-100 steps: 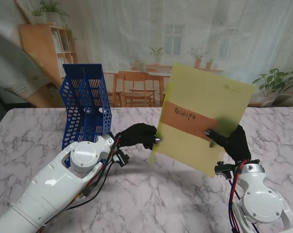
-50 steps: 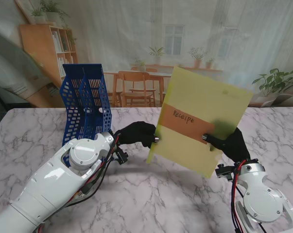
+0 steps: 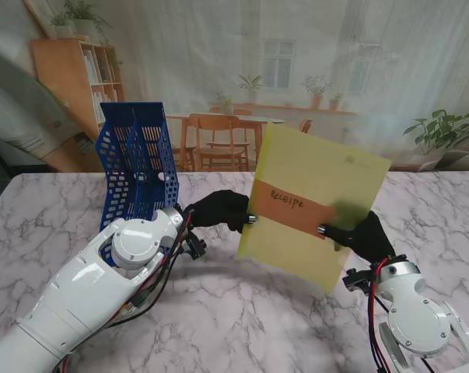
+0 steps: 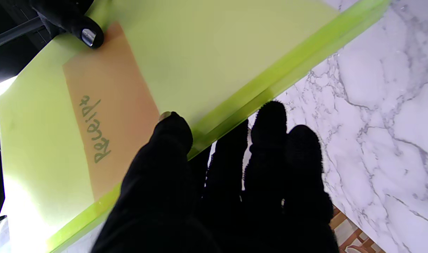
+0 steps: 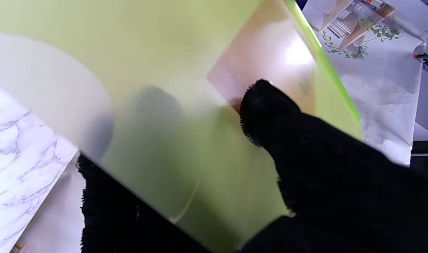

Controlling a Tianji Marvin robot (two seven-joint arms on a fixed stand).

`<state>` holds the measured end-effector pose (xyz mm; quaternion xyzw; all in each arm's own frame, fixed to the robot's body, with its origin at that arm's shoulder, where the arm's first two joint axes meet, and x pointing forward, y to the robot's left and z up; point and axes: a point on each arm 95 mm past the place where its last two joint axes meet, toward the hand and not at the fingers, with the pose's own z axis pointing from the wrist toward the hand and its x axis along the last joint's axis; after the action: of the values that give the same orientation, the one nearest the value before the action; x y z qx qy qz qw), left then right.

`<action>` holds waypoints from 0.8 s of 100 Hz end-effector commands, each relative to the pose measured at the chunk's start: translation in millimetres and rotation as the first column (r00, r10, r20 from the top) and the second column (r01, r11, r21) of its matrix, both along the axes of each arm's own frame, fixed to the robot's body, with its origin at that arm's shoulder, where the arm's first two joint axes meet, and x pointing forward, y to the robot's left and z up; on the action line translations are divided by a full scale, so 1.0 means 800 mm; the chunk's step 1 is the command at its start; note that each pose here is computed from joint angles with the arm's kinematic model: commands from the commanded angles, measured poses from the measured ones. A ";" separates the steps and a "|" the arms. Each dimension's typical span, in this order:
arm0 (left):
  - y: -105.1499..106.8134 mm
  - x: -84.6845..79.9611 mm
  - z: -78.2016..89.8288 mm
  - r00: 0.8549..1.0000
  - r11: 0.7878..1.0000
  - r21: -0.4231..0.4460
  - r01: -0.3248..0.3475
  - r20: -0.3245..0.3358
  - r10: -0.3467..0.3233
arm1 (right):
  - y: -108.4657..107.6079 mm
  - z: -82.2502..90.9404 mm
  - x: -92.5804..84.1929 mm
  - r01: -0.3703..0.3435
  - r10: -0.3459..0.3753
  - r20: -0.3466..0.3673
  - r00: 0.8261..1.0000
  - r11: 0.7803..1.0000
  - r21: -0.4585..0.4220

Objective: Open the sliding file folder, put the receipt in and insert it into the document holder

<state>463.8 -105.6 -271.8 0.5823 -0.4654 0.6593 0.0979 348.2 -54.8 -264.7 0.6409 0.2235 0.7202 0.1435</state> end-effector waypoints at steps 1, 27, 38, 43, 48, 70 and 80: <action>-0.009 0.000 0.017 1.000 1.000 -0.021 0.018 0.018 -0.017 | 0.001 -0.010 -0.001 -0.006 0.006 -0.033 0.999 1.000 -0.009; -0.009 0.000 0.023 0.999 0.999 -0.021 0.025 0.025 -0.025 | 0.003 -0.015 0.000 -0.010 0.009 -0.051 0.999 1.000 -0.009; -0.009 -0.001 0.022 0.999 0.999 -0.022 0.030 0.020 -0.029 | 0.004 -0.015 0.000 -0.006 0.006 -0.051 0.999 1.000 0.003; -0.008 -0.002 0.021 0.999 0.999 -0.025 0.035 0.008 -0.034 | 0.004 -0.015 0.000 -0.001 0.002 -0.047 0.999 1.000 0.016; -0.008 -0.004 0.018 0.999 0.999 -0.025 0.044 -0.009 -0.044 | 0.005 -0.014 0.000 0.003 -0.002 -0.043 0.999 0.999 0.032; -0.009 -0.005 0.008 0.996 0.997 -0.038 0.062 -0.056 -0.064 | 0.006 -0.011 -0.002 -0.008 0.011 -0.039 0.999 0.997 0.070; -0.011 -0.004 0.008 0.995 0.996 -0.047 0.073 -0.065 -0.076 | 0.007 -0.010 -0.003 -0.013 0.016 -0.029 0.999 0.997 0.081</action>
<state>460.4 -110.9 -264.7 0.5858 -0.4628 0.6503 0.1409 347.8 -51.5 -271.9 0.6563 0.2023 0.7178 0.1146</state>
